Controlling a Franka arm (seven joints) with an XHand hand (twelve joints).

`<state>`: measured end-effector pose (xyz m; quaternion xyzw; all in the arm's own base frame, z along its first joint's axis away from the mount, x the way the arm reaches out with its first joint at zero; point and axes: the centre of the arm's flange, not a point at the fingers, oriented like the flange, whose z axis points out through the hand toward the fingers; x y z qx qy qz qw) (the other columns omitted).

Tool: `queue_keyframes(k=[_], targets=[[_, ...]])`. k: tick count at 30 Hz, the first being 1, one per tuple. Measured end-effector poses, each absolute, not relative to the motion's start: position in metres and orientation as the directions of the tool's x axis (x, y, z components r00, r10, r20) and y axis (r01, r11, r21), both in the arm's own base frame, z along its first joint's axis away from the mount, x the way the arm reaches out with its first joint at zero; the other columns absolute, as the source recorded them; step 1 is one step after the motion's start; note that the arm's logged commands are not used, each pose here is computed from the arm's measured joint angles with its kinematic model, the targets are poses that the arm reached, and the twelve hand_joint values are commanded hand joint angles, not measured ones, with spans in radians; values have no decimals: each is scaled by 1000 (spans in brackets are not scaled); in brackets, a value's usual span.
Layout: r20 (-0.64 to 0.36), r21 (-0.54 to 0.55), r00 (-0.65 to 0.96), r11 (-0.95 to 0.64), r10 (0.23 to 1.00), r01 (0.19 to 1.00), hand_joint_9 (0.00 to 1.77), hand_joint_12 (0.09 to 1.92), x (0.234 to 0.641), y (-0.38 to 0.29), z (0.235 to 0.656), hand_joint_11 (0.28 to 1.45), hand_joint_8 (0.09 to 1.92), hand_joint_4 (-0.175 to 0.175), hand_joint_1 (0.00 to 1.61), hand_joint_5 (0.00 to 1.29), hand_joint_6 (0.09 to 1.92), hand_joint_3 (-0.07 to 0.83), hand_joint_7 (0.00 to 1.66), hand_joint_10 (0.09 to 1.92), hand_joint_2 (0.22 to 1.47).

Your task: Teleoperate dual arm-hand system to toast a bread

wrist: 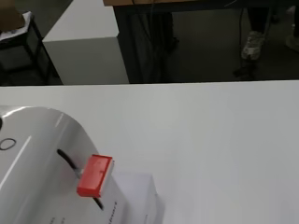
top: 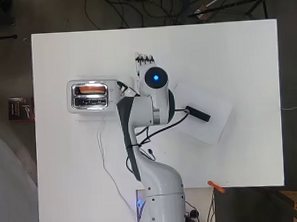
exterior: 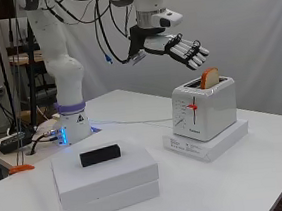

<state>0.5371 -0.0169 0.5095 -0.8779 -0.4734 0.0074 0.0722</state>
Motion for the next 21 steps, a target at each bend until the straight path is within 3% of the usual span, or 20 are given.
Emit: queue_keyframes(k=[5,7,8,9,11,13,14,15,17,21], targets=[[-25,-154,666,-661,746,734,500,87,544,-26,471,483,87,-108,0,189,87,0,271,87,972],[-20,-188,644,-635,765,749,840,161,548,-25,448,646,87,-122,0,189,87,-3,344,105,989],[-14,-207,619,-608,785,766,970,603,550,-27,434,655,87,-131,0,190,87,-1,459,382,995],[-4,-226,591,-576,807,786,986,1025,552,-30,421,632,87,-138,0,188,87,0,601,781,996],[24,-261,527,-504,849,824,940,1469,556,-27,395,612,87,-147,0,184,87,0,836,1356,992],[59,-306,504,-465,862,831,1167,1783,559,-26,364,799,1233,-157,0,207,87,2,988,1748,1001],[65,-333,510,-463,858,822,1313,1853,559,-24,351,904,1577,-164,0,228,87,5,1089,1835,1014],[63,-353,511,-460,857,815,1417,1888,558,-22,344,981,1763,-169,0,245,87,6,1166,1880,1025],[52,-376,511,-457,858,806,1508,1914,556,-19,337,1052,1902,-173,0,261,87,9,1238,1912,1041],[33,-387,510,-460,860,799,1492,1920,559,-20,321,1050,1920,-174,0,268,87,4,1222,1920,1049]])
